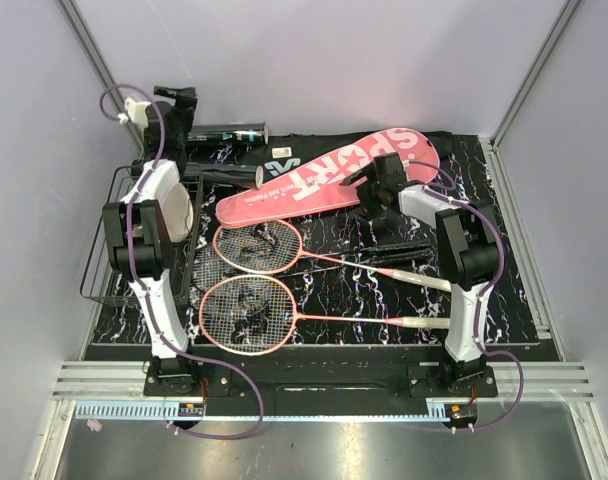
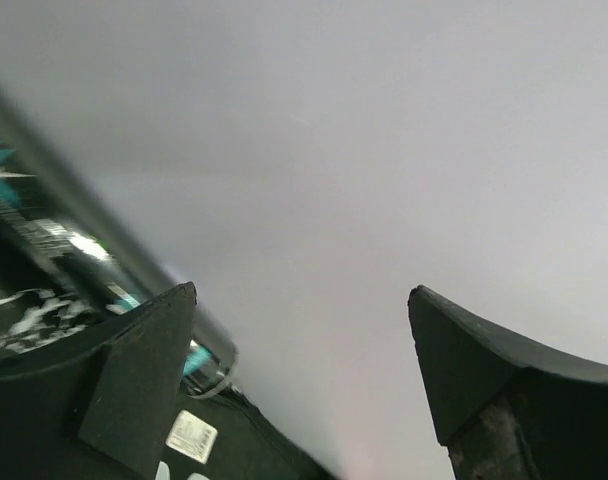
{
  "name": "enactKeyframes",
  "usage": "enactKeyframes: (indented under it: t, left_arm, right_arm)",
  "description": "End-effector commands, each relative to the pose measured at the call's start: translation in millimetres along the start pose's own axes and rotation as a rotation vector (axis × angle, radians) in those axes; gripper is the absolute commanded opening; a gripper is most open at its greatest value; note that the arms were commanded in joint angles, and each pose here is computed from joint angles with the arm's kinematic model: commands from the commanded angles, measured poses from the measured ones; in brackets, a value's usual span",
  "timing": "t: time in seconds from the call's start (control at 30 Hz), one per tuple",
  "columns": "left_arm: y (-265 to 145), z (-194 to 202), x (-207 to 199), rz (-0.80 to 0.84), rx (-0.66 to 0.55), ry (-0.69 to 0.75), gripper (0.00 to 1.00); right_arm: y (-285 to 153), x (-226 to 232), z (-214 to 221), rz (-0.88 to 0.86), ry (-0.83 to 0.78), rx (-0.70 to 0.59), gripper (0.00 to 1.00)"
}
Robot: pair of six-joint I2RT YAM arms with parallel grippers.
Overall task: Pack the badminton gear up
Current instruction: Place the shuttle tube at the center of the board, then pick up the racket bag from the center of the board.
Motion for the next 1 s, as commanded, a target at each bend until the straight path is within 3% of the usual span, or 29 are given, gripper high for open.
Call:
enactKeyframes:
  t: [0.0, 0.03, 0.13, 0.37, 0.5, 0.53, 0.6, 0.77, 0.97]
  left_arm:
    - [-33.0, 33.6, -93.5, 0.399, 0.192, 0.357, 0.89]
    - [-38.1, 58.1, -90.8, 0.405, 0.309, 0.423, 0.9]
    - [-42.5, 100.1, -90.8, 0.449, 0.491, 0.576, 0.87]
    - [-73.0, 152.8, -70.2, 0.488, 0.689, 0.868, 0.85]
    - [-95.3, 165.5, -64.8, 0.509, 0.79, 0.965, 0.85]
    - [-99.5, 167.3, -66.1, 0.523, 0.806, 0.981, 0.86]
    - [-108.4, 171.8, -65.5, 0.537, 0.85, 1.028, 0.86]
    - [-107.7, 191.8, -54.7, 0.556, 0.974, 1.008, 0.88]
    - [-97.6, 233.7, -35.3, 0.555, 1.024, 0.978, 0.92]
  right_arm:
    - [-4.0, 0.4, 1.4, 0.004, 0.158, -0.065, 0.92]
    - [0.8, -2.7, 1.2, 0.012, 0.169, -0.071, 0.91]
    - [16.1, -4.5, 0.2, 0.018, 0.214, -0.084, 0.87]
    - [38.4, -2.7, -7.5, -0.006, 0.248, -0.236, 0.72]
    - [43.9, -4.5, -13.7, -0.053, 0.25, -0.288, 0.38]
    - [42.7, -11.3, -13.8, -0.062, 0.243, -0.293, 0.17]
    - [29.7, 4.6, -21.1, -0.188, 0.221, -0.288, 0.02]
    - [-8.9, 25.6, -56.0, -0.549, 0.122, -0.132, 0.0]
    - [-51.7, 30.9, -62.2, -0.666, -0.044, 0.075, 0.0]
Point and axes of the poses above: each gripper's point midway between its finger pads, its own y axis out along the fingers, its own x axis along the line the jaws close on, z = x × y, the point moved 7 cm from there along -y, back along the fingers, and after that the axes turned 2 degrees about -y, right-handed, at the moved point
